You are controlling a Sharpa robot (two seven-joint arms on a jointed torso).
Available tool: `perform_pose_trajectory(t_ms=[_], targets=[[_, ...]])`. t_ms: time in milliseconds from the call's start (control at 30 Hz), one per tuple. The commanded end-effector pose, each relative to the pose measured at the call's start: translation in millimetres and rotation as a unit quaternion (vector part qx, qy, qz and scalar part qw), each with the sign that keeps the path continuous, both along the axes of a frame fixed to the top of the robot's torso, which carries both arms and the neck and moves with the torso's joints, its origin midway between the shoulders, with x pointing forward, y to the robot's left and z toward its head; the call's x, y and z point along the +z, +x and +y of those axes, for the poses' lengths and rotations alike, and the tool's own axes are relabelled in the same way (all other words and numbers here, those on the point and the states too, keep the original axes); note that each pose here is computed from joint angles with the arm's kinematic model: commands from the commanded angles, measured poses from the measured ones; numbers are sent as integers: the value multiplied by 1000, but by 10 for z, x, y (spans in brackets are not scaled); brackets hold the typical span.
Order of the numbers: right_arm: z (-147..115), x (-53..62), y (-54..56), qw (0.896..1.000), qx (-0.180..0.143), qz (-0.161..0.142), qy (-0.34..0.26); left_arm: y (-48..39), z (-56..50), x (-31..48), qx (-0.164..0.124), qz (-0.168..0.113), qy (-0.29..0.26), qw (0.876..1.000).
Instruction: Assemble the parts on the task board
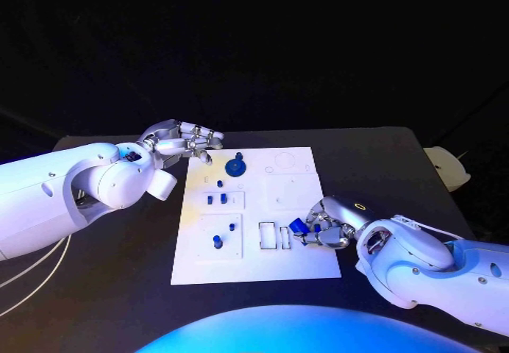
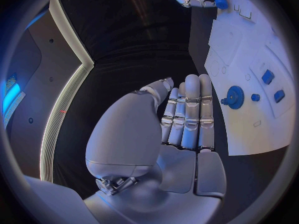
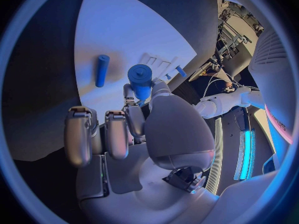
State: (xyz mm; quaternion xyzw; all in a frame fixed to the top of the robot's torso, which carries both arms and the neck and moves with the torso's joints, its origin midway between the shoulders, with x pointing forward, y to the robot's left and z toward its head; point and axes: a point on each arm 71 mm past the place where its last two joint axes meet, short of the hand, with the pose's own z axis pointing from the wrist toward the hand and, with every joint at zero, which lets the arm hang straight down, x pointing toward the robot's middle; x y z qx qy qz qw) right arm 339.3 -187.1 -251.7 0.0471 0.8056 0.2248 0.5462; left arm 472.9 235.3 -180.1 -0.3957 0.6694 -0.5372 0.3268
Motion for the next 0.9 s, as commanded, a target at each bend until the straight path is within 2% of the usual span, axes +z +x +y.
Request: perform_pose_trajectory(t_ms=[33, 200, 433, 667, 900], targets=[[28, 102, 6, 999, -20, -8, 33, -6, -34, 6, -9, 1, -6, 1000], [103, 143, 30, 999, -16, -6, 42, -25, -77, 13, -15, 1, -8, 1000], [286, 49, 87, 999, -3, 26, 44, -35, -125, 17, -20, 1, -11, 1000], [459, -63, 81, 998, 25, 58, 29, -42, -133, 18, -22, 2, -11, 1000], [510, -102, 94, 997, 36, 65, 18, -62, -160, 26, -25, 1, -12, 1000]])
